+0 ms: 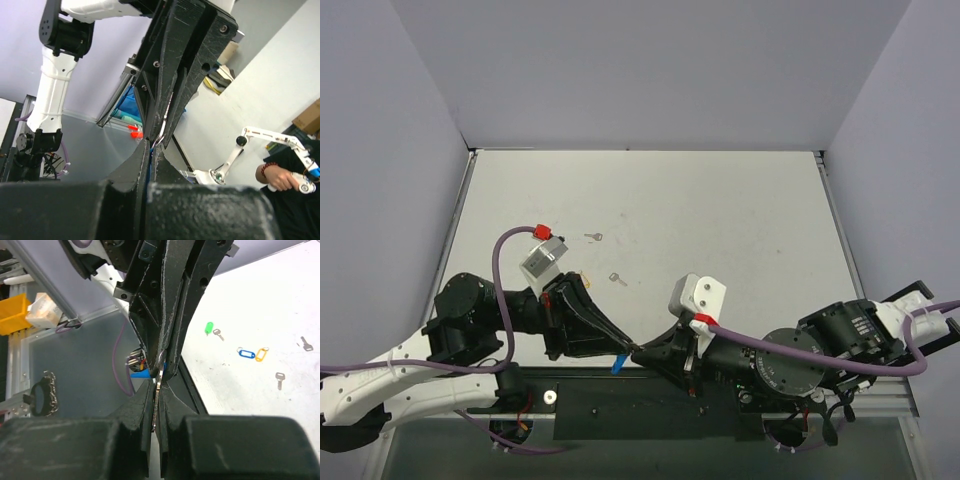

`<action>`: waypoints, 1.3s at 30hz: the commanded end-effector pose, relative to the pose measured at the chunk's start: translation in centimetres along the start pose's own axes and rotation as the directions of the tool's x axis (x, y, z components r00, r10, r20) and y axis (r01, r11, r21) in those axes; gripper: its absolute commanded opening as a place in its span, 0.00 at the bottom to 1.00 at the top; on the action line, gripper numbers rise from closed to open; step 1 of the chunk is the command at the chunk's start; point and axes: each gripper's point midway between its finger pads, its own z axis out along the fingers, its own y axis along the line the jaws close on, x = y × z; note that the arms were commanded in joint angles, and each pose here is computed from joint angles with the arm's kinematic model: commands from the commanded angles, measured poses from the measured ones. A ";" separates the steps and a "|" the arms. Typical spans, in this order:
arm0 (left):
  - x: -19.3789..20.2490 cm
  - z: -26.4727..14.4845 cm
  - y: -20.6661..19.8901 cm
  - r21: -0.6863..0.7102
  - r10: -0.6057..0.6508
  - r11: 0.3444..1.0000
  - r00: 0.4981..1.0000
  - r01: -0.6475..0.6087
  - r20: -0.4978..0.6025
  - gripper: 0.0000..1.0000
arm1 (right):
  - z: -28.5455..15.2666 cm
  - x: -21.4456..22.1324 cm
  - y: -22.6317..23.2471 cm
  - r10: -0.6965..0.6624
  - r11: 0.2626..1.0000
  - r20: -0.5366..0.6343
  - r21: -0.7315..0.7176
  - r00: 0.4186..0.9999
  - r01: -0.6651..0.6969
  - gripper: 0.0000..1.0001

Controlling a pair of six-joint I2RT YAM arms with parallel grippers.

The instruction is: Remove the keys from the keyring

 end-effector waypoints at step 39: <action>-10.0 -5.0 0.4 -0.193 0.071 0.980 0.833 0.044 0.549 0.00 | -0.9 0.2 -2.9 0.121 0.985 0.067 0.112 0.990 -0.128 0.42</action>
